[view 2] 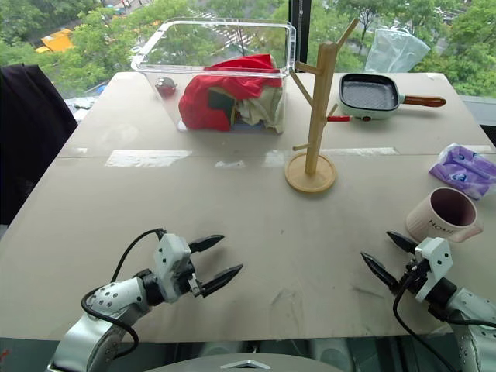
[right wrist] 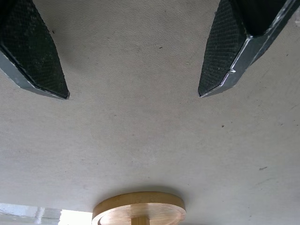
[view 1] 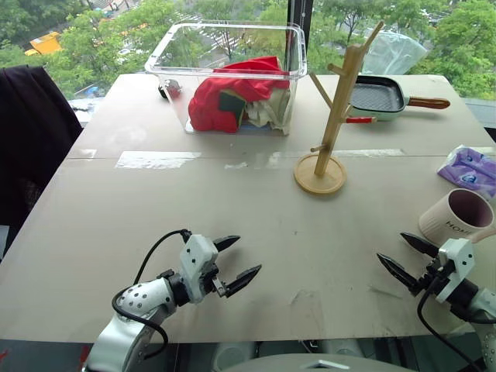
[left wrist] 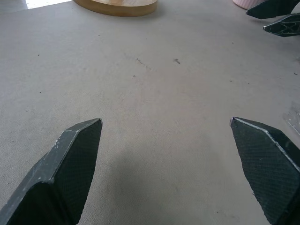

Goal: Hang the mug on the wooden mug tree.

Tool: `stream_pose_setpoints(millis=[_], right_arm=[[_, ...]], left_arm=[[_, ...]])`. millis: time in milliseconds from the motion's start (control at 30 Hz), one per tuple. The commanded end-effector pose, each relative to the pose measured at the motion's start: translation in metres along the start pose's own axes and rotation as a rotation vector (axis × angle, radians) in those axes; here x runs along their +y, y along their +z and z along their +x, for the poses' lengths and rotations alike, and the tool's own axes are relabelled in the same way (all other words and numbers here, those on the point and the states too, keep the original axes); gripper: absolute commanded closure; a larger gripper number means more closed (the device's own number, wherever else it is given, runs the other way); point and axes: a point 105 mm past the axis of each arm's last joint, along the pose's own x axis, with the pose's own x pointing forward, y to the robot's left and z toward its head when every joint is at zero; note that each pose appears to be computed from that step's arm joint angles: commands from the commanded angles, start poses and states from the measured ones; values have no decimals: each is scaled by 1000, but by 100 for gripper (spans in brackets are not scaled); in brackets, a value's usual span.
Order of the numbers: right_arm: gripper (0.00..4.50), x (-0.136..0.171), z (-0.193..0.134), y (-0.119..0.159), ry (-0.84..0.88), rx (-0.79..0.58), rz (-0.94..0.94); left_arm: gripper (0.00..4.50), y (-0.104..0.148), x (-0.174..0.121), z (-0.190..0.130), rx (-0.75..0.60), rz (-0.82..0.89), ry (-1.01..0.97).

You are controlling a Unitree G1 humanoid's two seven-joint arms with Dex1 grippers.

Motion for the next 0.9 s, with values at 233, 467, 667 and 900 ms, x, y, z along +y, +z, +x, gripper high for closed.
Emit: stream_pose_setpoints(millis=[233,467,667,900], right_arm=[[6,9,-4,-1,57,23,-16],[6,8,-6,-2,51,33,-15],[6,7,-8,-7,19,49,-9],[6,-8,-49,3,-267,-2,66]], left_arm=[[0,16,-7,1,-63,-3,-29],[0,16,-8,2,-64,-5,-46],[0,23,-5,4,-68,18,-77],[0,54,-14,31,-105,137,-285]])
